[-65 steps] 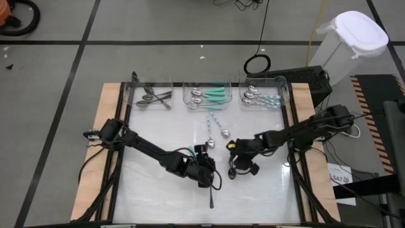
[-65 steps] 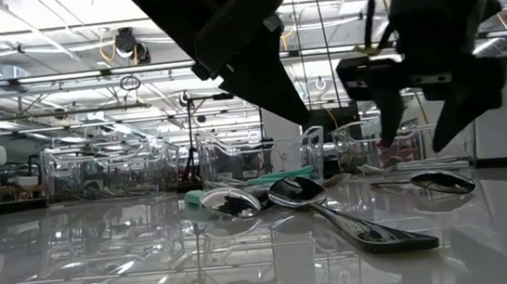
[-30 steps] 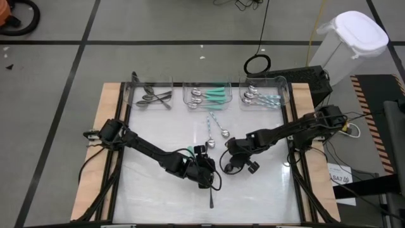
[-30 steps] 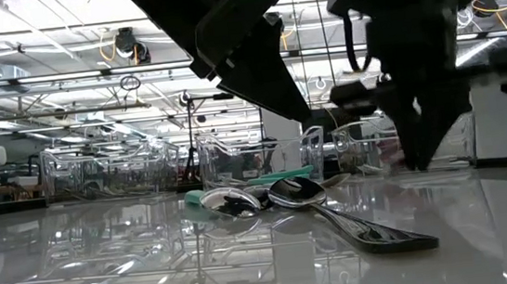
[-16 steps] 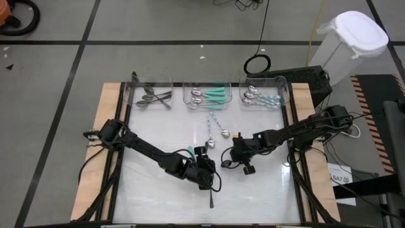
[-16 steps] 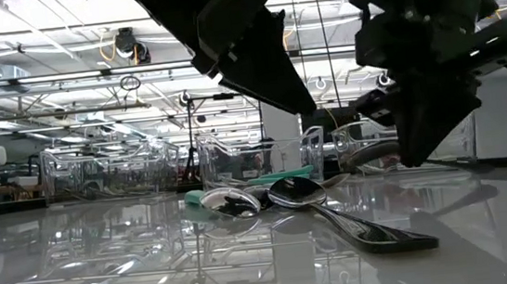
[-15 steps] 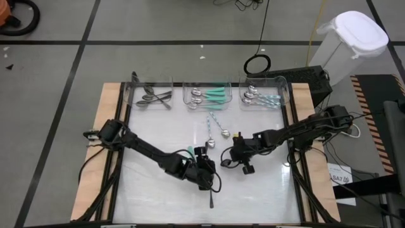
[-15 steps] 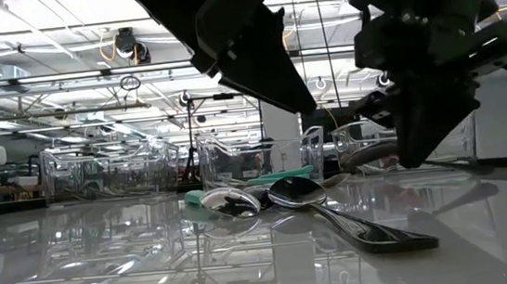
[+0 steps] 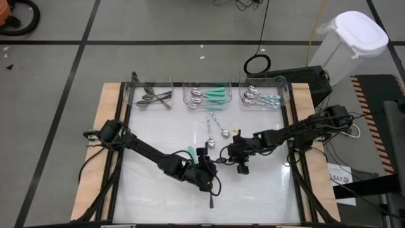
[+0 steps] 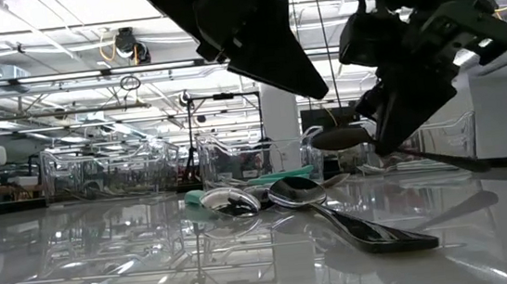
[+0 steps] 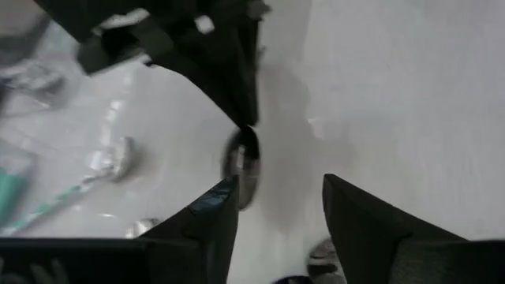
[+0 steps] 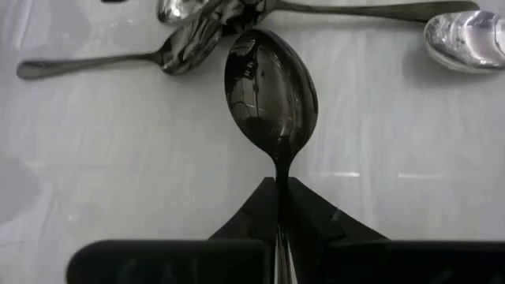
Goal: Sort silverware by color (type)
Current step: Put the black spoon into the left transparent bin
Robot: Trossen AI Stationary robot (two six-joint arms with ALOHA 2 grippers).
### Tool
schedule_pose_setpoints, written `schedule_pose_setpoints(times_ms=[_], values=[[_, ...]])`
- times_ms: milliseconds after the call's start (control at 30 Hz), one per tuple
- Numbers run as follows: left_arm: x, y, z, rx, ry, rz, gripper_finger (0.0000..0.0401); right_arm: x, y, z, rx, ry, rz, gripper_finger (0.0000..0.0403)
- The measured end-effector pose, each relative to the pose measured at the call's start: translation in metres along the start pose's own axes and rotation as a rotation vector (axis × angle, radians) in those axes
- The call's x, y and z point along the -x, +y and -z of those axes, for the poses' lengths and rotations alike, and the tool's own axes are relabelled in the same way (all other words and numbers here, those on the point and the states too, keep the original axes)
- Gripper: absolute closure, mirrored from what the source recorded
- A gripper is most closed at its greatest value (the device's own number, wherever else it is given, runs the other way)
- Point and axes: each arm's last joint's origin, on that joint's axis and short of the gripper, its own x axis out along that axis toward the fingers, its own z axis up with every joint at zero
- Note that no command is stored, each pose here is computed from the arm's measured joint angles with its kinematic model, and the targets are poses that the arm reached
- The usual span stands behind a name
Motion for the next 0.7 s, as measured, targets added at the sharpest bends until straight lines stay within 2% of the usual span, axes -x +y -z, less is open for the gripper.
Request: schedule_pose_setpoints(times_ms=[233,333,467,567,700], values=[[0.006,-0.005,-0.002,-0.114,-0.040,-0.144,0.0148,0.000,0.001,-0.002,-0.012,-0.023,-0.007,0.0391],[0.007,-0.006,-0.002,-0.124,-0.043,-0.161,0.0127,0.000,0.001,-0.004,-0.008,-0.045,-0.013,0.0391],[0.007,-0.005,-0.002,-0.112,-0.047,-0.176,0.0122,0.000,0.002,-0.008,-0.004,-0.076,-0.019,0.0391],[0.003,-0.004,0.000,-0.085,-0.047,-0.240,0.0121,0.001,0.002,-0.012,0.002,-0.116,-0.027,0.0391],[-0.004,-0.009,0.007,-0.127,-0.026,-0.272,0.0121,0.002,0.001,-0.017,0.009,-0.168,-0.032,0.0390]])
